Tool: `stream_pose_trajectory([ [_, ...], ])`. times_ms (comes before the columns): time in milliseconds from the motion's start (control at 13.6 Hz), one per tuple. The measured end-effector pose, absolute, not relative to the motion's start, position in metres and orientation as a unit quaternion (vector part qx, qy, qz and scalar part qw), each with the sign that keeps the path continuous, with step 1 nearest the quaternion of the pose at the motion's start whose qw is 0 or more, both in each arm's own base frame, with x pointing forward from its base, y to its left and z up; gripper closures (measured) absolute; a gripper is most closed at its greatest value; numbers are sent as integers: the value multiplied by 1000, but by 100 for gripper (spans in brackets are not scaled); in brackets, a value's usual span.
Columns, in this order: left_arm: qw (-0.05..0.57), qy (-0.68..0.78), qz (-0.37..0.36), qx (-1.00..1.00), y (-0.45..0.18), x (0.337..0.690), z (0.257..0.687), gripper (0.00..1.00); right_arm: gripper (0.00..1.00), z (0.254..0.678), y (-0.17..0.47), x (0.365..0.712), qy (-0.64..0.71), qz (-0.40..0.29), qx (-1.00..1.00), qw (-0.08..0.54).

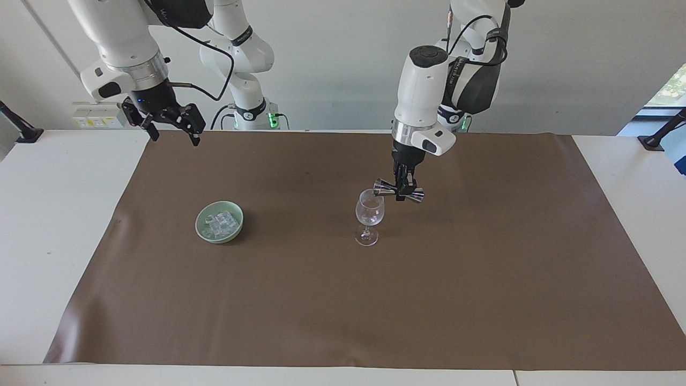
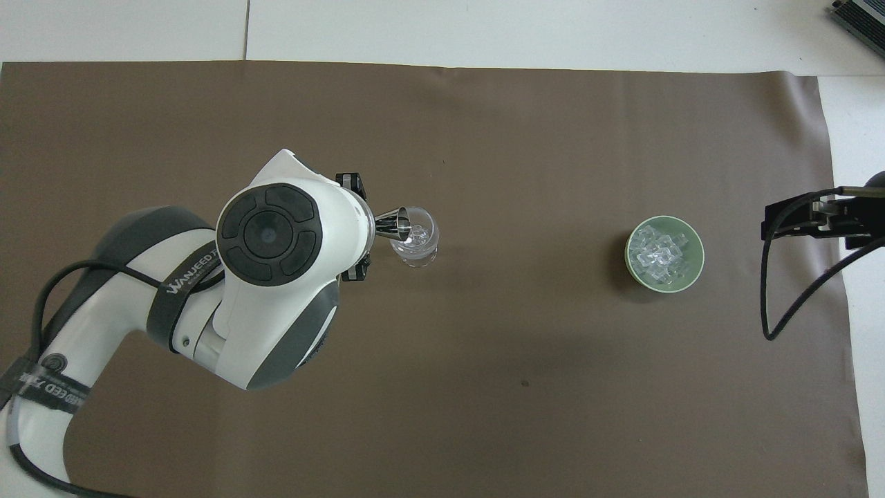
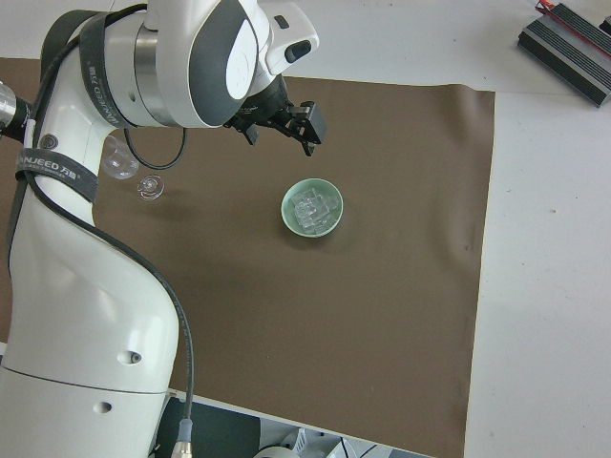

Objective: Pour wine and add ice with both arms
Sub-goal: 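Hold the jigger tipped over the glass with the left gripper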

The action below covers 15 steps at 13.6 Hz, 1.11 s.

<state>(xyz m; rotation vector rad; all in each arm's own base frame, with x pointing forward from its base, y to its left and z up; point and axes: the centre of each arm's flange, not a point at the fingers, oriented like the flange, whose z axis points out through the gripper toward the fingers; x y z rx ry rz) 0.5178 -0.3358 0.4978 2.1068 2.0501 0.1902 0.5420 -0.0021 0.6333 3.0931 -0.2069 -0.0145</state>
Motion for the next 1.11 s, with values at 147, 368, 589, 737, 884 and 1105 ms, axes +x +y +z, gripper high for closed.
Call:
stream_pose_trajectory([
  [147, 92, 689, 69, 715, -338, 516, 499, 78, 0, 633, -2, 542, -67, -5, 998, 21],
  [368, 84, 683, 80, 721, -340, 514, 498, 78, 0, 633, -2, 542, -67, -5, 998, 21],
  [589, 75, 679, 87, 725, -342, 511, 498, 78, 0, 633, -2, 542, -67, -5, 998, 21],
  [737, 73, 678, 93, 726, -344, 511, 500, 78, 0, 633, -2, 542, -67, -5, 998, 21],
  [884, 72, 677, 96, 726, -346, 511, 503, 78, 0, 633, -2, 542, -67, -5, 998, 21],
  [1105, 68, 672, 104, 730, -353, 510, 504, 78, 0, 633, -2, 542, -67, -5, 998, 21],
])
